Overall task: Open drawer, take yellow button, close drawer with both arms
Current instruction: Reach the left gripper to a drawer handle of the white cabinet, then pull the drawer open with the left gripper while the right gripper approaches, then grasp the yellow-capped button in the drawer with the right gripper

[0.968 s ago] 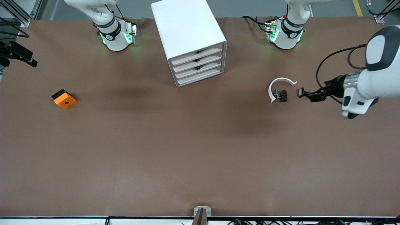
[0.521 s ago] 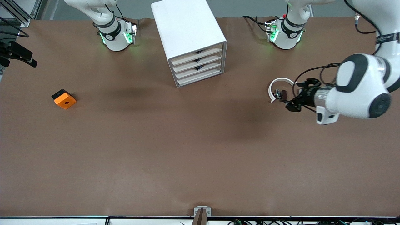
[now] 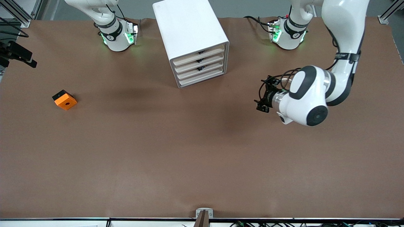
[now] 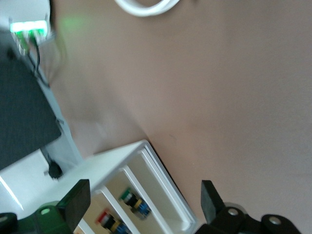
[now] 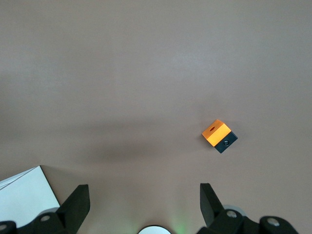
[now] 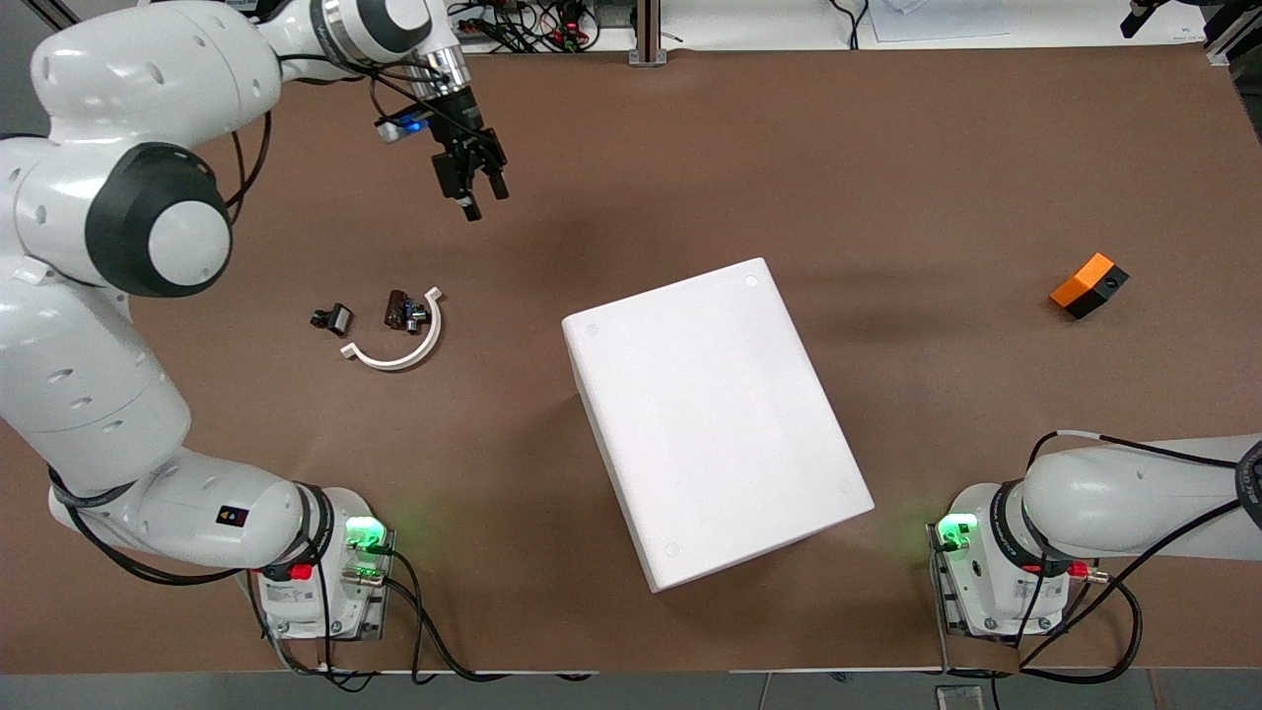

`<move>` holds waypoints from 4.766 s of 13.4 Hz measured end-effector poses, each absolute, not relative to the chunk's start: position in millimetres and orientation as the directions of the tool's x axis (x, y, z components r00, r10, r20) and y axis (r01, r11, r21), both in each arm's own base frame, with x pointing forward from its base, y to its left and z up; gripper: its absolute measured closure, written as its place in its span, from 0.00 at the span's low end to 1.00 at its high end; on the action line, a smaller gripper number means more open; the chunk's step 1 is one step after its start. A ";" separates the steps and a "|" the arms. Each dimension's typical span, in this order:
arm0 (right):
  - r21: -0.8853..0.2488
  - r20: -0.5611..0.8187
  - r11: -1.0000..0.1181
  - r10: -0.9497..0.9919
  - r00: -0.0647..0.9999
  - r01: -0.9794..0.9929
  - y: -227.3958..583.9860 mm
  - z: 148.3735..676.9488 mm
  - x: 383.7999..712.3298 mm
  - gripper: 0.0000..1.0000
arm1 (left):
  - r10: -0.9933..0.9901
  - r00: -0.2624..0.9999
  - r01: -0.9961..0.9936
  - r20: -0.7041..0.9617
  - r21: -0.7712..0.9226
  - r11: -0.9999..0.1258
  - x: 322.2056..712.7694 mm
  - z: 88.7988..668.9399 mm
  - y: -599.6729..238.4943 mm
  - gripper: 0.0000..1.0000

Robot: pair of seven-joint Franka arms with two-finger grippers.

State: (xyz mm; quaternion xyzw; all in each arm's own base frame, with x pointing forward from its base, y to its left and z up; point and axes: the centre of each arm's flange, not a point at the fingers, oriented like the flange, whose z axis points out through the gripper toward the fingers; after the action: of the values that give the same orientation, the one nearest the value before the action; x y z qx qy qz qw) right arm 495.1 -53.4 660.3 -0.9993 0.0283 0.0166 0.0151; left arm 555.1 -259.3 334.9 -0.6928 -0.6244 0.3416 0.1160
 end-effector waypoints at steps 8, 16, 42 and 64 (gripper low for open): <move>-0.029 -0.033 -0.998 -0.056 0.998 -0.057 -53.4 660.5 495.2 0.00 | 0.930 -0.313 0.621 -0.191 -0.783 0.048 538.3 277.0 -328.0 0.00; -0.023 -0.158 -0.997 -0.072 0.985 -0.077 -63.5 593.6 533.9 0.00 | 0.881 -0.470 0.418 -0.057 -0.893 0.165 524.0 274.1 -365.4 0.00; -0.019 -0.200 -0.914 -0.394 0.897 -0.406 36.3 563.2 567.6 0.00 | 0.935 -0.355 0.267 0.015 -0.957 0.117 446.4 258.9 -446.0 0.86; -0.021 -0.024 -0.662 -0.749 0.662 -0.749 474.1 526.8 411.4 0.00 | 0.790 -0.589 0.428 -0.172 -0.895 0.124 598.0 330.6 -330.6 0.00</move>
State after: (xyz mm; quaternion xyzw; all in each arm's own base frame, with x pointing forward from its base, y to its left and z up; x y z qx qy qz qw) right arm 411.4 474.1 526.8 -0.9115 0.4109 0.0066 0.0142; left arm 598.0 -330.6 330.6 -0.4177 -0.7287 0.5132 0.1762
